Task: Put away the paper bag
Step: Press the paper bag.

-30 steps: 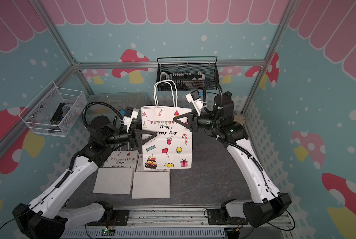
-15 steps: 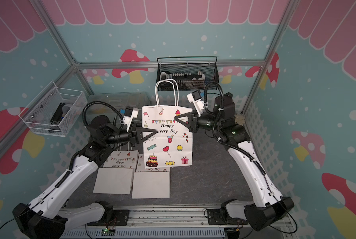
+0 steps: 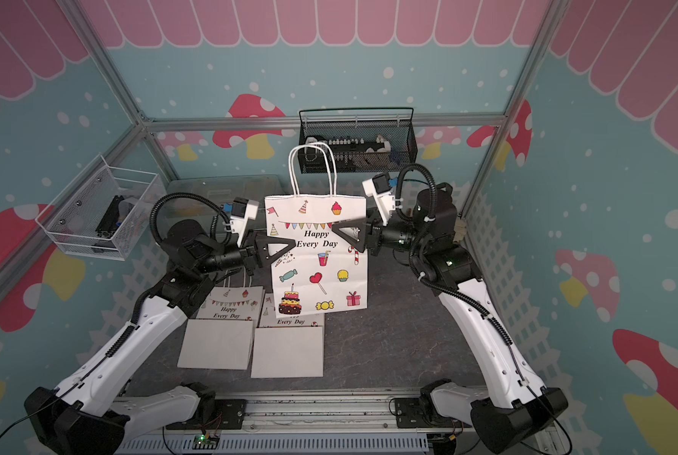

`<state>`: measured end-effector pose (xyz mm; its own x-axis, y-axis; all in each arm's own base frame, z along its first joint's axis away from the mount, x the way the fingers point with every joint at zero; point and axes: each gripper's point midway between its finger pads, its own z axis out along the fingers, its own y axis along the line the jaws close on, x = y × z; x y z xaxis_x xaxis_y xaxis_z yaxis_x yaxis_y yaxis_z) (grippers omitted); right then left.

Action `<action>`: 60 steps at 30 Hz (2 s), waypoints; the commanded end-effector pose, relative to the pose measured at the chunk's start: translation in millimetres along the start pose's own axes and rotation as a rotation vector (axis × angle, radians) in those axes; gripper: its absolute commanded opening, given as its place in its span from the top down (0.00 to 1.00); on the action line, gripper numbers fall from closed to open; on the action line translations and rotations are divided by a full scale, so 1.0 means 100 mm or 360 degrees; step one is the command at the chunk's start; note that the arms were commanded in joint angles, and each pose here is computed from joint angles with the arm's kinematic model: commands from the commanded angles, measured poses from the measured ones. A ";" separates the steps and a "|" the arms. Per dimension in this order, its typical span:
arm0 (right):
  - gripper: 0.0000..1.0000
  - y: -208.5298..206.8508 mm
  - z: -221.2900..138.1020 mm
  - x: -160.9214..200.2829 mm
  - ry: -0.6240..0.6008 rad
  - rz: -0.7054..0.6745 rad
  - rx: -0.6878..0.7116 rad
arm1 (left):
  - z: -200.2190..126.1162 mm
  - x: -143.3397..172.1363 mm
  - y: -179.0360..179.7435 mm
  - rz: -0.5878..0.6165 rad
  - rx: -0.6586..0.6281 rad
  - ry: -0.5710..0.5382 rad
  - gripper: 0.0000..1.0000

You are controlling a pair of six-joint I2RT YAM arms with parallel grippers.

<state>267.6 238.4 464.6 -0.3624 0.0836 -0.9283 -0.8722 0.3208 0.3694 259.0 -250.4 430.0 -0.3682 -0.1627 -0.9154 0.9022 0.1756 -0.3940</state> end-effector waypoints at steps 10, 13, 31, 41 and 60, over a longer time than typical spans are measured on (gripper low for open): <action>0.25 0.23 -0.25 -0.02 -0.0094 0.0024 -0.0284 | -0.02 -0.14 -0.16 -0.0059 0.0198 -0.0075 1.00; 0.30 0.25 -0.26 0.04 -0.0056 0.0030 -0.0304 | 0.00 -0.15 -0.18 -0.0085 0.0245 -0.0075 1.00; 0.77 0.19 -0.28 0.21 0.0010 0.0012 -0.0203 | 0.04 -0.03 -0.17 -0.0146 0.0313 0.0012 0.99; 0.99 0.07 -0.28 0.17 -0.0015 0.0031 -0.0080 | 0.03 0.07 -0.17 -0.0138 0.0315 0.0076 0.51; 1.00 0.12 -0.34 -0.05 -0.0096 0.0046 -0.0161 | 0.08 0.35 0.01 -0.0201 0.0308 0.0214 0.54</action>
<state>251.2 212.1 447.7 -0.4511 0.1158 -0.8849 -0.8518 0.2399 0.4657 255.9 -262.2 401.7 -0.4896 -0.0710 -0.8690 0.8712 0.0023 -0.4910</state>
